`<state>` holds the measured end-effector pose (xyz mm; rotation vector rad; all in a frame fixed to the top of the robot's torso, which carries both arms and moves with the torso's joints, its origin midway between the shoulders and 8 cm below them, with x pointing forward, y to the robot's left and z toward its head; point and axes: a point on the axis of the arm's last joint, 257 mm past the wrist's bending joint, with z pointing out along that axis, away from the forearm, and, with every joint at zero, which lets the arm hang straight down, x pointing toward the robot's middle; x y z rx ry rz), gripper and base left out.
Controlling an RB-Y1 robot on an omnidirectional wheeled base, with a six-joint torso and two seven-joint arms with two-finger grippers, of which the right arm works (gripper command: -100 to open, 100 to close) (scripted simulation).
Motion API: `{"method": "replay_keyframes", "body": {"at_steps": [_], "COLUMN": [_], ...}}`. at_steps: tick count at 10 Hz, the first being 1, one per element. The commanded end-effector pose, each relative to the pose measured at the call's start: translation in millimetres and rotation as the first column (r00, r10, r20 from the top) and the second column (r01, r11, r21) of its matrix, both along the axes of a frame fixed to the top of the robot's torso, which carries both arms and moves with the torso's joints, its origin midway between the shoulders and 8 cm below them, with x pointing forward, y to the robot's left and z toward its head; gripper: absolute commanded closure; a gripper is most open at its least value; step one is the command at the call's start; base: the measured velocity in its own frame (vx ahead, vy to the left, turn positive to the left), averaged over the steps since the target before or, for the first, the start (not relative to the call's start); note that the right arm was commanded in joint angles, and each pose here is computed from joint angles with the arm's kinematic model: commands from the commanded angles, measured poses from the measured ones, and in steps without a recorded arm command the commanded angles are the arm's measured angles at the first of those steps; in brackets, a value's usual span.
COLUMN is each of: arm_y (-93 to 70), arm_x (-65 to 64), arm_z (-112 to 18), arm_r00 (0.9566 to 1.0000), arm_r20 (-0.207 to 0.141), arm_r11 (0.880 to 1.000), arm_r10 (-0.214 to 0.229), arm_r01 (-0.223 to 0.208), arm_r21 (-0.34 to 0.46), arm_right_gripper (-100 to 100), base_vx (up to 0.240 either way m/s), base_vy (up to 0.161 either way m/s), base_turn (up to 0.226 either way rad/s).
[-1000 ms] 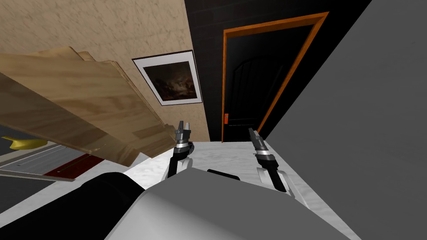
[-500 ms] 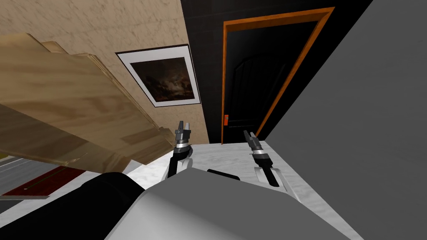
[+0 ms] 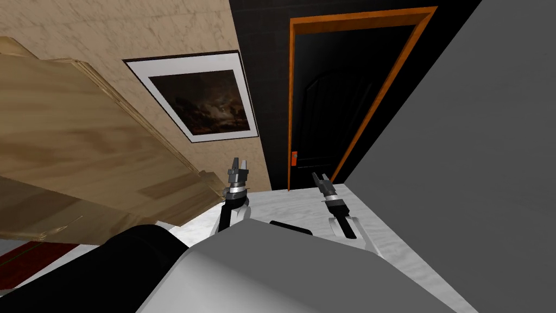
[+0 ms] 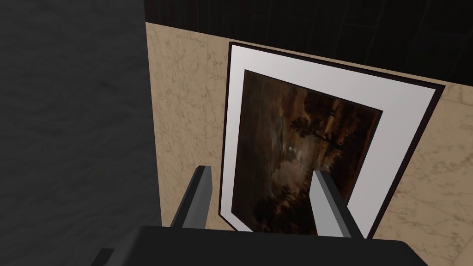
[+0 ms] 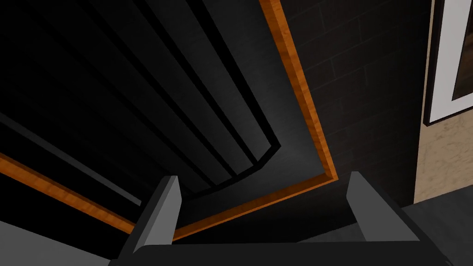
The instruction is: Pull the door open
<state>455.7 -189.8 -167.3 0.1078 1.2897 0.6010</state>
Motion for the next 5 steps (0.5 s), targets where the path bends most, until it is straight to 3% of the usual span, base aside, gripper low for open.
{"method": "replay_keyframes", "body": {"at_steps": [1, 5], "arm_y": [7.1, 18.6], "arm_x": [2.6, 8.6], "arm_z": [-15.0, -40.1], "arm_r00": [0.9998, 0.9988], "arm_r20": [-0.018, -0.049], "arm_r11": [0.998, 0.987], "arm_r10": [0.001, 0.004], "arm_r01": [-0.002, -0.011], "arm_r21": [-0.06, -0.159], "arm_right_gripper": [-100, -100], "base_vx": [0.148, 0.122], "base_vy": [0.1, 0.069], "base_turn": [-0.086, -0.076]}}
